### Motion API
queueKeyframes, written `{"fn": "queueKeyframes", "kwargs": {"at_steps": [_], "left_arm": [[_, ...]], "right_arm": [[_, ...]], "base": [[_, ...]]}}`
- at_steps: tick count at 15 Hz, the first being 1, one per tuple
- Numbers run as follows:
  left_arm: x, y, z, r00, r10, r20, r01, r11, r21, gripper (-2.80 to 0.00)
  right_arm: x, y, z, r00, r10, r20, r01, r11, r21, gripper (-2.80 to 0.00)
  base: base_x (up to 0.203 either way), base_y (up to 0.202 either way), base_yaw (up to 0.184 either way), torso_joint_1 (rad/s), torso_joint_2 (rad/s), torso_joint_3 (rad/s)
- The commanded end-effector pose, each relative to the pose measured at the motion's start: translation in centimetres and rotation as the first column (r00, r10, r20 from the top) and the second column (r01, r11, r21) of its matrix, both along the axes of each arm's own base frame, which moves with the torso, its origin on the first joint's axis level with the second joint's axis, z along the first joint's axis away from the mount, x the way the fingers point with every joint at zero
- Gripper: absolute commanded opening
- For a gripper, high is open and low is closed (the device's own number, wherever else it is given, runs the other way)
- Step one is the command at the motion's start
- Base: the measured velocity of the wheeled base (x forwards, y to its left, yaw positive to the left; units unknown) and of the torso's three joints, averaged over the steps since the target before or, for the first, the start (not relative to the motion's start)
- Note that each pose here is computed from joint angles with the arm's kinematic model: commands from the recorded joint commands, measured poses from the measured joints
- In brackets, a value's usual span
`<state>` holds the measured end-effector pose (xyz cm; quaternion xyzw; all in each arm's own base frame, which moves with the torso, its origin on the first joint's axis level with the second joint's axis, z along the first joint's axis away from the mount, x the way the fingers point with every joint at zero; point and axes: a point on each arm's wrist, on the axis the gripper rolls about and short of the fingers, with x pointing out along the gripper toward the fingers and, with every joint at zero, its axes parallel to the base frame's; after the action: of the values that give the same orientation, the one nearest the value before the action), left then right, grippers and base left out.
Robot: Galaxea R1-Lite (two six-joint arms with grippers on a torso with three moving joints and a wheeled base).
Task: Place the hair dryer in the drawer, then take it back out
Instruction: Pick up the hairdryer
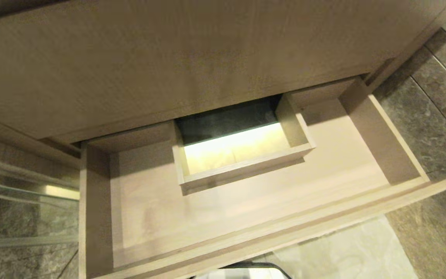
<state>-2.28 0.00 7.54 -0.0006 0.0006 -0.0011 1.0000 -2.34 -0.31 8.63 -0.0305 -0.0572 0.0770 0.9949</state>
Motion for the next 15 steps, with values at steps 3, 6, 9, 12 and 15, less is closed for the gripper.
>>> {"fn": "queueKeyframes", "kwargs": {"at_steps": [3,6,9,12,15], "left_arm": [[0.0,0.0,-0.02,1.0,0.001,0.0,-0.001,1.0,0.0,-2.8],[0.0,0.0,0.01,1.0,0.0,0.001,0.0,1.0,0.0,-2.8],[0.0,0.0,-0.01,1.0,0.001,0.001,-0.001,1.0,0.0,-2.8],[0.0,0.0,0.0,1.0,0.001,0.001,-0.001,1.0,0.0,-2.8],[0.01,0.0,-0.03,1.0,0.001,0.0,-0.001,1.0,0.0,-2.8]], "right_arm": [[0.05,0.01,-1.22,1.0,0.004,-0.005,-0.004,1.0,-0.002,-2.8],[0.05,0.02,-1.22,1.0,0.007,-0.005,-0.007,1.0,-0.002,-2.8],[0.05,0.02,-1.22,1.0,0.006,-0.005,-0.006,1.0,0.0,-2.8],[0.05,0.01,-1.23,1.0,0.003,-0.006,-0.003,1.0,-0.002,-2.8],[0.05,0.01,-1.23,1.0,0.001,-0.007,-0.001,1.0,0.0,-2.8]], "base": [[0.002,-0.008,0.163,0.004,0.0,0.0],[0.002,-0.001,0.057,0.001,0.01,0.002],[0.0,0.0,0.0,0.0,0.0,0.0],[0.0,0.0,0.0,0.094,-0.16,-0.075],[0.0,0.0,0.0,0.152,-0.42,-0.19]]}}
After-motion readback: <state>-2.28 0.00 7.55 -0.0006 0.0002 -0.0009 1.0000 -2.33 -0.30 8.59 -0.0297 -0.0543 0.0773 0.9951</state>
